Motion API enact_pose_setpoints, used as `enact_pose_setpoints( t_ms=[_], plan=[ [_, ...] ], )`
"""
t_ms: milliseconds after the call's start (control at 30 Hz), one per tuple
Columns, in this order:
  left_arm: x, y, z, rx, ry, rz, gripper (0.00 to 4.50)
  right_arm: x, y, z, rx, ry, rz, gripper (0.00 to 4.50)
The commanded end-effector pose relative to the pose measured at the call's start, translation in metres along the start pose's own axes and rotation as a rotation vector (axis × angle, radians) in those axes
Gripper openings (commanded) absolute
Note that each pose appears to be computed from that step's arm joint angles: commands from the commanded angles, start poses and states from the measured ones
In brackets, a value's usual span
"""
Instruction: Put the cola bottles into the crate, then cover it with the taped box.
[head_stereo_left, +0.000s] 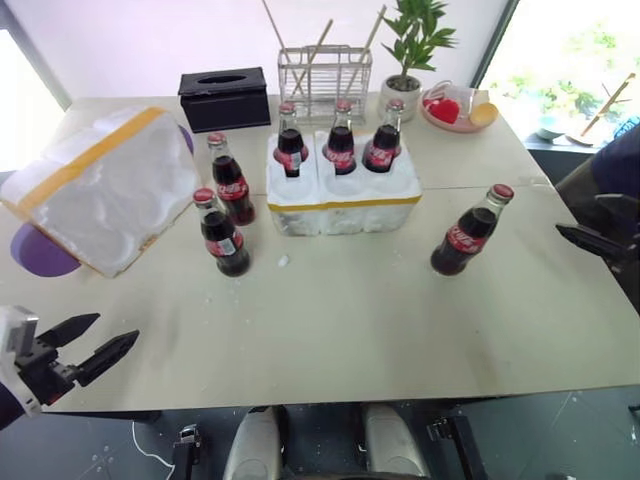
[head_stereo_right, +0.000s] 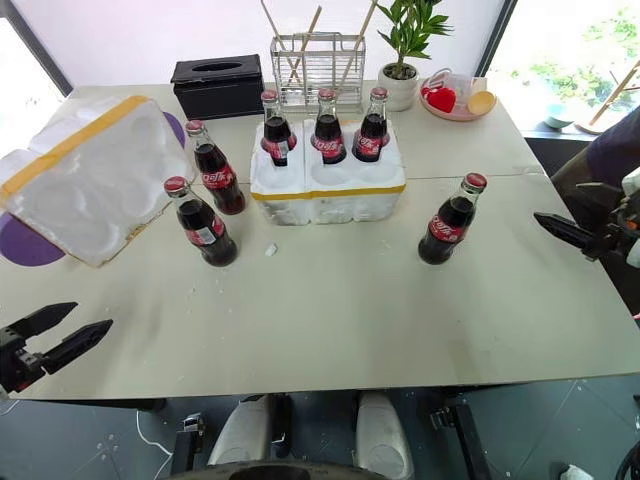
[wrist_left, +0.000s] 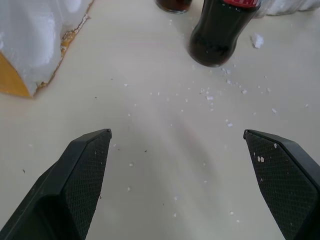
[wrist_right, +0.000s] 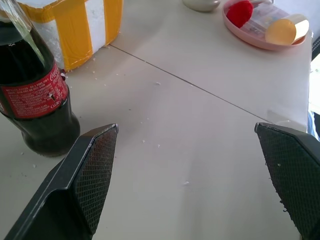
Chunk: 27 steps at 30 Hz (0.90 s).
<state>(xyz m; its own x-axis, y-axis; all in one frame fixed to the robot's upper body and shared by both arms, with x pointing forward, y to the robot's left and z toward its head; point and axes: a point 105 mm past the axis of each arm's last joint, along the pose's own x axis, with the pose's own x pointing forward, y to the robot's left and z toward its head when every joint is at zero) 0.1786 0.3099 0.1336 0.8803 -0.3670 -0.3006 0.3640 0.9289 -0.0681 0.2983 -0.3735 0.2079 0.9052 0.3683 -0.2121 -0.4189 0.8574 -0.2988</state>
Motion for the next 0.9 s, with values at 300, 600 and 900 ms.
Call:
enact_pose_setpoints(
  t_ms=[300, 600, 900],
  plan=[
    [0.01, 0.003, 0.023, 0.042, -0.092, 0.039, 4.43, -0.004, -0.004, 0.002, 0.013, -0.044, -0.017, 4.5],
    [0.039, -0.013, 0.06, 0.098, -0.201, -0.089, 4.43, -0.023, 0.013, 0.048, 0.021, -0.088, 0.182, 4.5],
    [0.086, -0.017, 0.078, 0.162, -0.222, -0.208, 4.43, -0.058, 0.111, 0.129, 0.023, -0.231, 0.553, 4.5]
  ],
)
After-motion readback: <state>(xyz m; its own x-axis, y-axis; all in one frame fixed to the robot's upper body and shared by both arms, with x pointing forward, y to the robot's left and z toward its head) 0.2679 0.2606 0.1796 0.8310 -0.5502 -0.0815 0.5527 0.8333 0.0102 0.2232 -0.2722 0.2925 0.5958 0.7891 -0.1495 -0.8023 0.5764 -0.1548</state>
